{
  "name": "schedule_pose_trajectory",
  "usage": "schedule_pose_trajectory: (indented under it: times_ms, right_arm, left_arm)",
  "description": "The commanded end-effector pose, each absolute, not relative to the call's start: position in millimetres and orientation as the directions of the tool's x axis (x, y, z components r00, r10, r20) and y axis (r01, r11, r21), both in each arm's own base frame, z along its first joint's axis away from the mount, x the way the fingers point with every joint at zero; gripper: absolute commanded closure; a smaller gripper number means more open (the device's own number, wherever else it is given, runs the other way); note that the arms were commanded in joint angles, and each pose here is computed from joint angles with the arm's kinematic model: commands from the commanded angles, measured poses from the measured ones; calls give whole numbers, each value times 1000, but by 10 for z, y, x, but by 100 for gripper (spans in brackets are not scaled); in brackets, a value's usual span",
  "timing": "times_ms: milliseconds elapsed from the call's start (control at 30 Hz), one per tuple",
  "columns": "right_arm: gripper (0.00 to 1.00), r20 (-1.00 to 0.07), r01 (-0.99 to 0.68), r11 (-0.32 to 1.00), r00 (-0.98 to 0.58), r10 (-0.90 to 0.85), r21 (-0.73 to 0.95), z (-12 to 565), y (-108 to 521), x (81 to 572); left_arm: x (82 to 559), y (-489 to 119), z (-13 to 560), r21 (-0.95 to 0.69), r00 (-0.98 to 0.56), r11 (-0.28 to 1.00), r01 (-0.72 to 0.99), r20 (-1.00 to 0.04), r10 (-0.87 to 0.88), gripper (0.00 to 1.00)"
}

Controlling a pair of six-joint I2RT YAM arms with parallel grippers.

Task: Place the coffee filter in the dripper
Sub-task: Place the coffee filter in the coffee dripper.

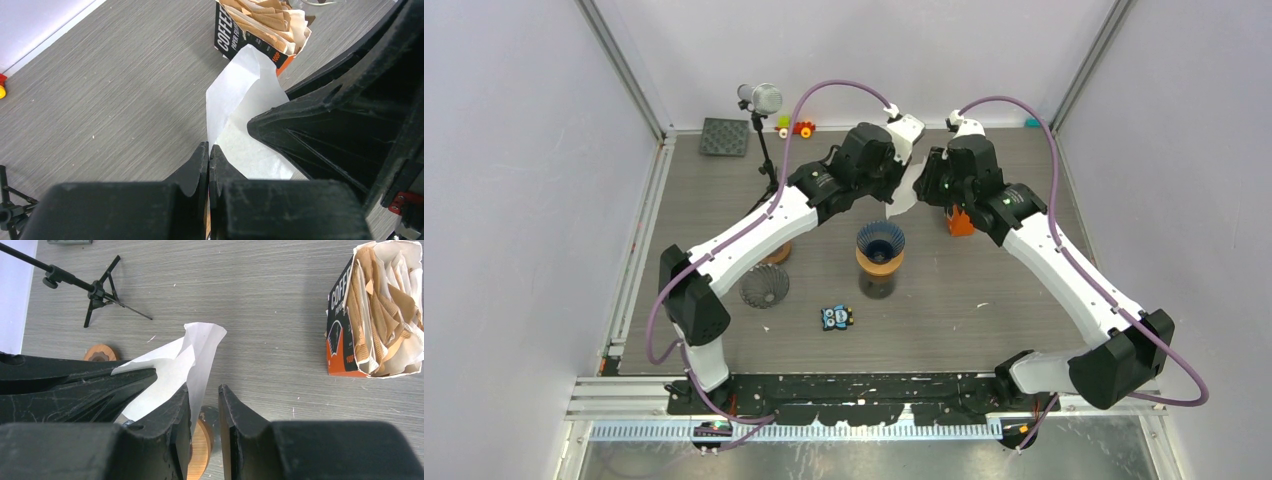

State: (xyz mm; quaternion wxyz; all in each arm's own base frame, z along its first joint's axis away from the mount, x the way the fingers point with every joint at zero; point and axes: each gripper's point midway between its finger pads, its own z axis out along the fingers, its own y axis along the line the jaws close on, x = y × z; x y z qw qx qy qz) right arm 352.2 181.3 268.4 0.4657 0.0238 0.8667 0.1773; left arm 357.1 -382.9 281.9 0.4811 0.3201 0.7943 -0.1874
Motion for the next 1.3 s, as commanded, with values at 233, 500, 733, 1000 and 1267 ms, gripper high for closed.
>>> schedule_pose_trajectory:
  times_ms: [233,500,733,1000,1267]
  right_arm:
    - [72,-827,-132,941,-525,202,313,2862,1811,3591]
    - [72,-856,-143,955,-491,159,259,2946,1715,3570]
    - [72,-863,-165,954,-485,143,251,3001,1713,3540]
    - [71,-872,-196,951,-473,123,240,3059,1714,3499]
    - [50,-894,-342,915,-446,42,214,3236,1825,3340]
  left_arm:
    - [3571,-3769,3330,18,-250,744,668,-936,247,100]
    - [3514,-3649,3484,76,-181,732,677,-947,266,100]
    - [3446,-3603,3459,121,-140,700,703,-942,304,100]
    - [3429,-3572,3417,145,-126,690,709,-937,325,100]
    - [3380,-3579,3379,163,-115,658,735,-927,358,100]
